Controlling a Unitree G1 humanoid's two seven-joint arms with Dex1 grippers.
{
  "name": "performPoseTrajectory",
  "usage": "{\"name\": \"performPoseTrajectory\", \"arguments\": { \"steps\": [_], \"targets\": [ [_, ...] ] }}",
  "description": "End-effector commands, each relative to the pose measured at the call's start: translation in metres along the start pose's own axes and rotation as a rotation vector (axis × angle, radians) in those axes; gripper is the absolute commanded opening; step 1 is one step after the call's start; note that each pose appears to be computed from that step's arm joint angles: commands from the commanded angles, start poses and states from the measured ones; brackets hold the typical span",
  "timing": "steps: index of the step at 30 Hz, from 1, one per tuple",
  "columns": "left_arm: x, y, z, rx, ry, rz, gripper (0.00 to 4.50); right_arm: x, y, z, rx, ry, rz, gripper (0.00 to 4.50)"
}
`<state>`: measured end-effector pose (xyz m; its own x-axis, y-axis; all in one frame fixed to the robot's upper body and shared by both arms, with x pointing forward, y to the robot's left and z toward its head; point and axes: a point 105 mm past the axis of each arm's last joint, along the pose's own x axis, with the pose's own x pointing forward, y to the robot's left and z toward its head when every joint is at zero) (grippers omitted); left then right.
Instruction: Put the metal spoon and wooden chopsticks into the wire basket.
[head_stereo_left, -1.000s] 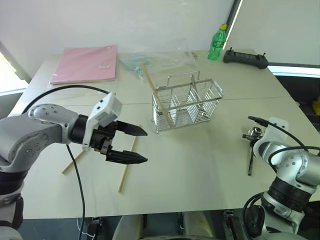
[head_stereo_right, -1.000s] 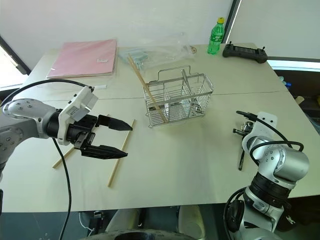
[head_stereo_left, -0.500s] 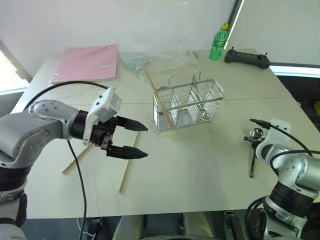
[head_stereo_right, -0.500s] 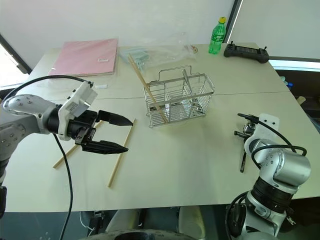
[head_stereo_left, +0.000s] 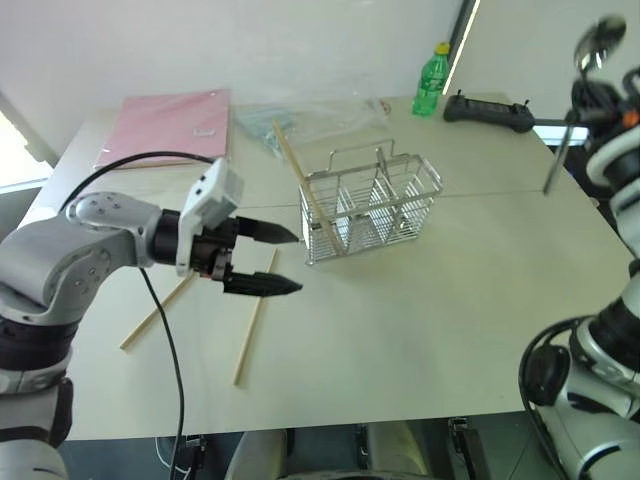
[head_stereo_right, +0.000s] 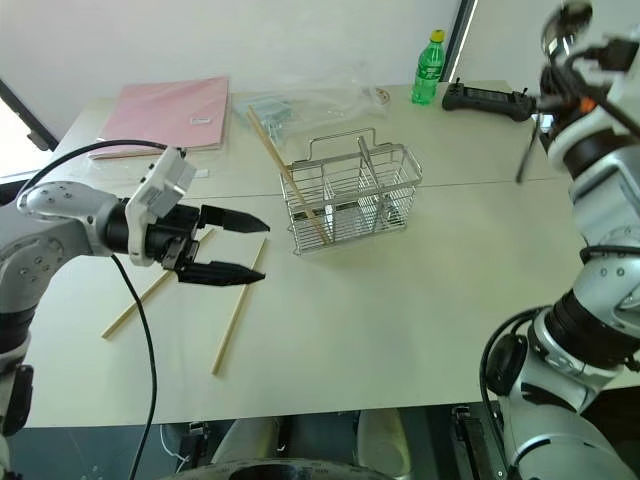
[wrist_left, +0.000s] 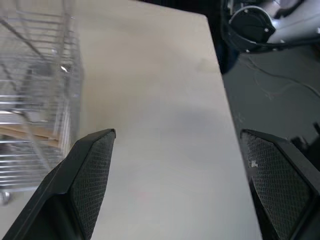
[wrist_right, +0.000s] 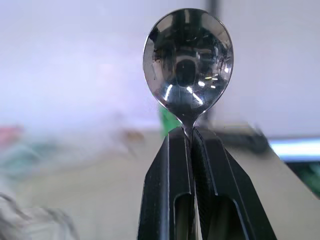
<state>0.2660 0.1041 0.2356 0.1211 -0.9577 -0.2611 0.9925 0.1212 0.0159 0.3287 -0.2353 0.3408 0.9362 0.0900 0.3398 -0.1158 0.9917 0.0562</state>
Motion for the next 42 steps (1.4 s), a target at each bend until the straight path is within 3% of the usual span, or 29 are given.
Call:
{"name": "performPoseTrajectory", "arguments": {
  "steps": [1,7,14,17,22,28,35,38,42],
  "targets": [
    [-0.004,0.018,0.029,0.080,-0.097,0.110,4.21,0.022,0.033,-0.002,0.078,-0.041,0.101,0.12],
    [-0.004,0.040,0.052,0.081,-0.202,0.221,4.21,0.044,0.080,-0.035,0.111,-0.035,0.194,0.12],
    [-0.009,0.039,0.056,0.098,-0.198,0.229,4.21,0.056,0.086,-0.061,0.094,-0.040,0.196,0.12],
    [-0.010,0.038,0.056,0.102,-0.193,0.232,4.21,0.058,0.082,-0.067,0.107,-0.038,0.174,1.06],
    [-0.011,0.038,0.056,0.102,-0.190,0.235,4.21,0.055,0.078,-0.067,0.091,-0.041,0.153,3.52],
    [-0.008,0.040,0.056,0.104,-0.191,0.233,4.21,0.045,0.064,-0.059,0.074,-0.045,0.119,3.52],
    [-0.006,0.046,0.057,0.123,-0.187,0.249,4.21,0.031,0.042,-0.012,0.021,-0.053,0.184,3.52],
    [-0.015,0.057,0.059,0.145,-0.169,0.319,4.21,0.007,0.051,0.005,-0.032,0.065,0.407,3.52],
    [-0.044,0.079,0.053,0.152,-0.106,0.446,4.21,-0.048,0.062,0.006,-0.096,0.296,0.699,3.52]
  ]
}}
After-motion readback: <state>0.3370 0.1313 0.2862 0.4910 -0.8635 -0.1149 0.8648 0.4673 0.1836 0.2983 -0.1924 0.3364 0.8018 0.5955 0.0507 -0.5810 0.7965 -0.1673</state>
